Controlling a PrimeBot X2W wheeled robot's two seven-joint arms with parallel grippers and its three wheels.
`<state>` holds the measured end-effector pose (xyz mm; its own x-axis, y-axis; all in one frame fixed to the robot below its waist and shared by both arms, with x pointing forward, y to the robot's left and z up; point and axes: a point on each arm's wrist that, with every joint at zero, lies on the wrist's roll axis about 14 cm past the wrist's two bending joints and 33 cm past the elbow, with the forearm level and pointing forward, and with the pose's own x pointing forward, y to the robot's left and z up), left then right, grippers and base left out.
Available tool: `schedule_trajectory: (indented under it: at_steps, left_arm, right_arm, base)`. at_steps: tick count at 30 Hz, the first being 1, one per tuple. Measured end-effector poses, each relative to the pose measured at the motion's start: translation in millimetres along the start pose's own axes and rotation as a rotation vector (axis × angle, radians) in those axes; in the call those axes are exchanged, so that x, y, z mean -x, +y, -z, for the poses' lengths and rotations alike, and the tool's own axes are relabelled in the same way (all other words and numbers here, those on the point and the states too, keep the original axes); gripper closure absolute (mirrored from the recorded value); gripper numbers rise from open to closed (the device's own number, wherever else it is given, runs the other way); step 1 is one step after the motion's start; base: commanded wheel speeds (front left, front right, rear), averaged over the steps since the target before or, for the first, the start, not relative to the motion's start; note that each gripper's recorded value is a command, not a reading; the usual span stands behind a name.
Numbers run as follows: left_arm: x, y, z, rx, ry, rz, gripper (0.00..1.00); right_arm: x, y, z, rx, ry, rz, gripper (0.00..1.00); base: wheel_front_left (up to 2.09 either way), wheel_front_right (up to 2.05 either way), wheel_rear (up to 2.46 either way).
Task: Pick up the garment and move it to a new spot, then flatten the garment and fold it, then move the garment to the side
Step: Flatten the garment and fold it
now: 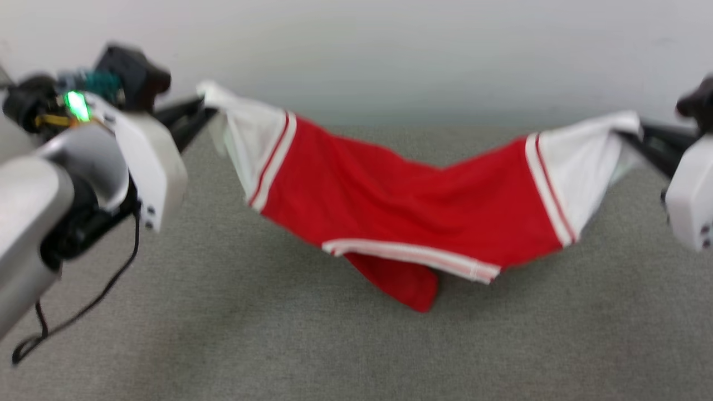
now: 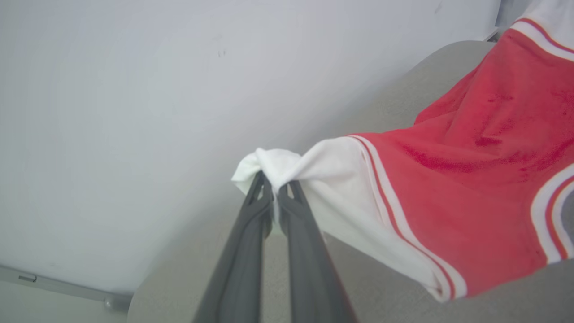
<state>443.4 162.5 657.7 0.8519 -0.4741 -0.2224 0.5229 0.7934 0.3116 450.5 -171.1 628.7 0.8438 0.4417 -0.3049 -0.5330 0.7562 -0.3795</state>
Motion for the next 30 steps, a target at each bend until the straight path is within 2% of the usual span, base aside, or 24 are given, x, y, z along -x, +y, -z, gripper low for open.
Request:
schedule_trajectory:
  at_steps: [5, 11, 20, 26, 29, 30]
  left_arm:
    - [-32.5, 23.7, -38.4, -0.077, -0.081, -0.051, 1.00]
    - [-74.9, 68.3, -75.4, -0.149, -0.162, -0.152, 1.00]
    - [-125.4, 138.2, -101.3, -0.134, -0.263, -0.294, 1.00]
    - [-152.6, 163.2, -93.8, -0.099, -0.290, -0.336, 1.00]
    - [-162.2, 174.2, -78.1, -0.094, -0.263, -0.354, 1.00]
    - [-169.8, 182.1, -59.9, -0.073, -0.241, -0.365, 1.00]
  right_arm:
    - [-19.8, -37.9, -42.1, 0.030, -0.070, 0.096, 1.00]
    - [-55.6, -85.1, -85.7, 0.050, -0.142, 0.193, 1.00]
    - [-108.5, -152.8, -118.3, 0.068, -0.204, 0.338, 1.00]
    - [-136.0, -181.4, -132.4, 0.090, -0.251, 0.407, 1.00]
    - [-154.0, -185.2, -128.9, 0.083, -0.261, 0.413, 1.00]
    - [-174.0, -182.6, -115.3, 0.068, -0.252, 0.400, 1.00]
  base:
    - [0.00, 0.00, 0.00]
    - [0.00, 0.00, 0.00]
    - [0.00, 0.00, 0.00]
    - [0.00, 0.00, 0.00]
    - [0.00, 0.00, 0.00]
    - [0.00, 0.00, 0.00]
